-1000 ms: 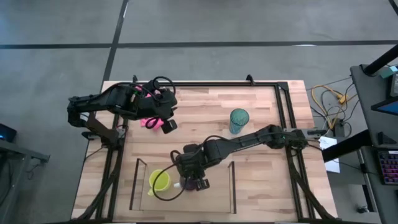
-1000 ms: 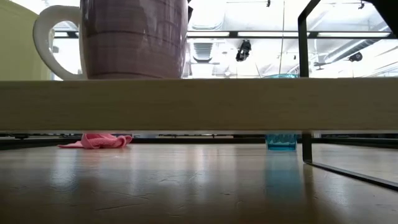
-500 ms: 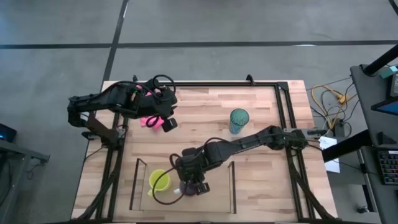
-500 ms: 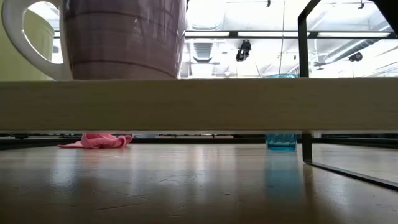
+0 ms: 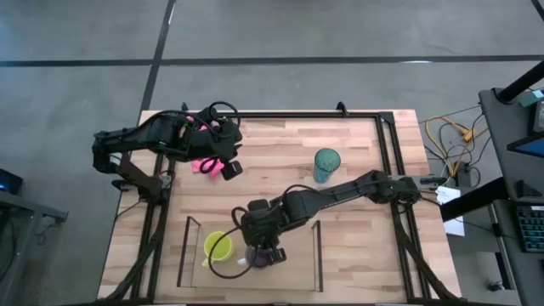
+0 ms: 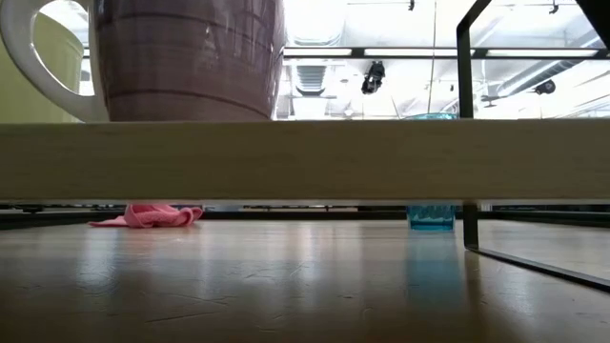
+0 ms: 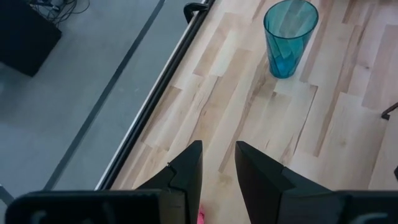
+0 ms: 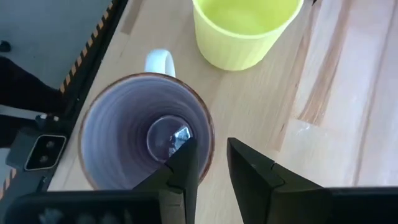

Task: Stack small to large cups/mugs on shelf
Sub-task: Put the blue cup on the shelf

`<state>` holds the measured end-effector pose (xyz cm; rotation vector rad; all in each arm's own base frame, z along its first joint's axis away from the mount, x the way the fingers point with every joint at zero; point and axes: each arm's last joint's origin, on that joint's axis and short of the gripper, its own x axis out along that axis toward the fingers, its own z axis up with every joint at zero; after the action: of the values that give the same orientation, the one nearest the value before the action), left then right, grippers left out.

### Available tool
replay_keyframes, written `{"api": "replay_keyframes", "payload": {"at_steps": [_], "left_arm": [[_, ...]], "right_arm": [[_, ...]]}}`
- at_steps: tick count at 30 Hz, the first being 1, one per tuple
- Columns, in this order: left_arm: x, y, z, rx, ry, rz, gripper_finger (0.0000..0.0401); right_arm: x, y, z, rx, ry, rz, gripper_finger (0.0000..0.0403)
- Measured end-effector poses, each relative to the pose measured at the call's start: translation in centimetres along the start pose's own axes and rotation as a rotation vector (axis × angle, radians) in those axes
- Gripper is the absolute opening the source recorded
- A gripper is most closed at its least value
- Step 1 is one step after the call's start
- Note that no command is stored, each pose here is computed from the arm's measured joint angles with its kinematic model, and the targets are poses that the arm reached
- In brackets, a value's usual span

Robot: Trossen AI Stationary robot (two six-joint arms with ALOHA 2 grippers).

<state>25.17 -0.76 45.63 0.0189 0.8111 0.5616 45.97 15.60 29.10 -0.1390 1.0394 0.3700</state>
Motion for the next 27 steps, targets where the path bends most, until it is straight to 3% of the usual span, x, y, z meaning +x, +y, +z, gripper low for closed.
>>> {"api": "replay_keyframes", "payload": {"at_steps": [7,12,20,27], "left_arm": [[0.0,0.0,0.0,-0.001,0.000,0.000,0.0082],[0.0,0.0,0.0,-0.002,-0.001,0.000,0.0082],[0.0,0.0,0.1,-0.006,-0.005,-0.006,0.0082],[0.0,-0.1,0.2,-0.017,-0.016,-0.027,0.0082]], "right_arm": [[-3.2,0.1,0.2,-0.001,-0.051,-0.012,0.0080],[-6.5,-0.2,-0.7,0.020,-0.004,-0.101,0.0079],[-12.0,-1.4,-4.2,0.190,0.220,-0.226,0.0079],[-15.8,-2.7,-5.0,0.304,0.136,-0.267,0.0079]]}}
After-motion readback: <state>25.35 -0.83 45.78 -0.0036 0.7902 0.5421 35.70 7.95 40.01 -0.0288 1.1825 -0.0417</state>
